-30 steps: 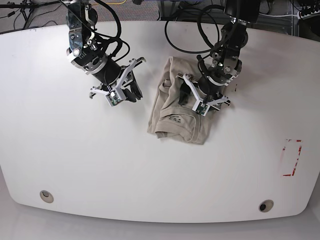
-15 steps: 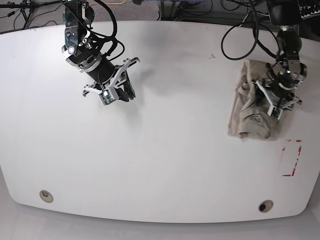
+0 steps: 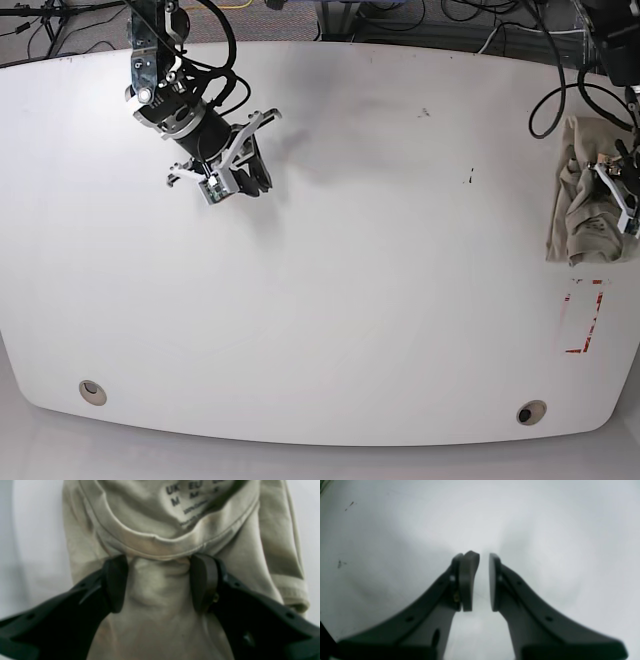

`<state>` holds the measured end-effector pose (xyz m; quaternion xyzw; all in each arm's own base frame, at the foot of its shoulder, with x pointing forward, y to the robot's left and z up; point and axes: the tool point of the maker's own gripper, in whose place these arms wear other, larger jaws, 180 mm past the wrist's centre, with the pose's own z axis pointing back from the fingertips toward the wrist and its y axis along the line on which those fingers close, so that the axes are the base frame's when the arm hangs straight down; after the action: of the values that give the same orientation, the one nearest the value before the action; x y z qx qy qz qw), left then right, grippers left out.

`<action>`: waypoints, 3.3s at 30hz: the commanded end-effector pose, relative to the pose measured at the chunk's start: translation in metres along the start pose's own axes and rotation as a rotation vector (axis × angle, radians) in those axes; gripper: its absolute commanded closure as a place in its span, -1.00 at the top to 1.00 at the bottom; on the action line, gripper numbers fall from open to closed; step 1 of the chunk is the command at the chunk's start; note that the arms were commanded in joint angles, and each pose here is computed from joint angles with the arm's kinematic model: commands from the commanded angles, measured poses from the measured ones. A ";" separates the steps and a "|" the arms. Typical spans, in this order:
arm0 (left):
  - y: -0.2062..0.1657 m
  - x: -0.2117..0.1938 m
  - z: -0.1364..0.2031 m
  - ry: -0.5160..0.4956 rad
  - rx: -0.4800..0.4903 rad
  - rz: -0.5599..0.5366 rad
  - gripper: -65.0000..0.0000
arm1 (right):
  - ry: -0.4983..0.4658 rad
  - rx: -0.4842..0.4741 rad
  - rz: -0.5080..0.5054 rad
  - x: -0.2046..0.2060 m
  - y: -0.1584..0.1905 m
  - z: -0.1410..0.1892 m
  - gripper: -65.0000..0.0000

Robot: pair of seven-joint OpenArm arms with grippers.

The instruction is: Fold the T-shirt properly

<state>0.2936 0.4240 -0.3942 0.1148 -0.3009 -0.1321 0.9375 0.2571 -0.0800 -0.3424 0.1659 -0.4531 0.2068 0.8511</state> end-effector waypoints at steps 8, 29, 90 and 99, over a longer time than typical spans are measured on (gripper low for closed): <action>0.053 0.014 0.013 -0.047 0.062 -0.001 0.14 | -0.048 0.011 0.008 0.011 0.004 0.005 -0.69; -0.048 0.177 0.081 -0.440 0.094 -0.298 0.13 | -0.117 -0.137 0.153 0.017 -0.033 0.012 -0.69; -0.318 -0.255 0.149 0.287 -0.429 0.394 0.13 | 0.377 -0.293 -0.536 -0.304 0.075 0.194 -0.69; -0.346 -0.299 0.110 0.445 -0.506 0.419 0.13 | 0.473 -0.320 -0.631 -0.361 0.069 0.174 -0.69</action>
<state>-0.0637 0.1834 -0.5595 -0.1466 -0.0796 0.0217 0.9858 -0.0799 -0.1679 -0.5409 0.1127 -0.2006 -0.0984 0.9682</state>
